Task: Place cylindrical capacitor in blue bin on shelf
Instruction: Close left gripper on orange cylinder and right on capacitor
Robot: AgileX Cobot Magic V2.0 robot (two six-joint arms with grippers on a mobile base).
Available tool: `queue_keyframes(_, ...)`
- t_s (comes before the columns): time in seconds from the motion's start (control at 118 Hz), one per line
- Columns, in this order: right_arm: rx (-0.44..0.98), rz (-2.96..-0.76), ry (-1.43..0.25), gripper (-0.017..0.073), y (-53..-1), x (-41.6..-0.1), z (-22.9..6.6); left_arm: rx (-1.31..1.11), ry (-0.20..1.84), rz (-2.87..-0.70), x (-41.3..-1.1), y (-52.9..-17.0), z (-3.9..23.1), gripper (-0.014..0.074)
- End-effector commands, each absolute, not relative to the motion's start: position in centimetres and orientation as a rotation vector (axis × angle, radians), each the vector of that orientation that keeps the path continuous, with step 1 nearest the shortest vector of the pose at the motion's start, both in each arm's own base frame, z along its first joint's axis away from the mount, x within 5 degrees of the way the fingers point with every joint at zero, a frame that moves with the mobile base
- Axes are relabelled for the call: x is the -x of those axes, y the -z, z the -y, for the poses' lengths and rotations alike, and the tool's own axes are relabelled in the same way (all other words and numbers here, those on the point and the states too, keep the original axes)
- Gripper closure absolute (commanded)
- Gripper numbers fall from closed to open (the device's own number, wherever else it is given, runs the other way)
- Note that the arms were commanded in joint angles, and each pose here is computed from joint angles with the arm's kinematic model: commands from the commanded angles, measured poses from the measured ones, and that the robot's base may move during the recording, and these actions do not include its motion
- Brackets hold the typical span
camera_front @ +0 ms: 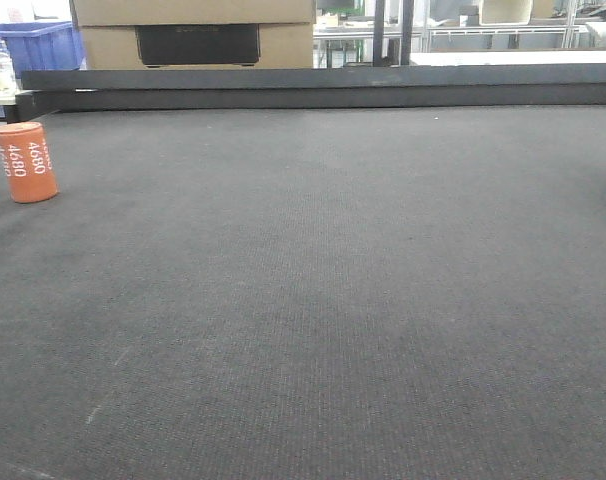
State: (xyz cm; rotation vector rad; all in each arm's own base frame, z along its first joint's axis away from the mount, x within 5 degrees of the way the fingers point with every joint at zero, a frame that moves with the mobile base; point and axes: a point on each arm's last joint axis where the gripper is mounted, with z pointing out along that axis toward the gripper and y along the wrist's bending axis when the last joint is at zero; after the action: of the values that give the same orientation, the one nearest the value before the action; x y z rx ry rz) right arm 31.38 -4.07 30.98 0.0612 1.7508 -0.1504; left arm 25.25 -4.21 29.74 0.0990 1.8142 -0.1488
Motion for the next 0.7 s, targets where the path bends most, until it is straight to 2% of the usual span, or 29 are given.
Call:
queue_keyframes(0.0, -0.049, -1.751, 0.155, 0.072, -32.9, -29.7, 3.9, -0.104, 0.144, -1.77, -26.3, -28.1, 4.5, -0.0008)
queue_keyframes(0.238, -0.047, -1.723, 0.155, 0.072, -34.9, -27.7, 3.6, -0.061, 0.133, -1.653, -31.1, -23.1, 5.0, -0.0008)
queue_keyframes(0.416, -0.046, -1.756, 0.151, 0.072, -34.7, -27.6, 3.6, -0.026, 0.118, -1.705, -34.6, -19.1, 5.3, -0.0008)
queue_keyframes(0.688, -0.046, -1.753, 0.151, 0.072, -34.7, -27.6, 3.6, 0.091, 0.097, -1.726, -38.8, -16.4, 5.0, -0.0008)
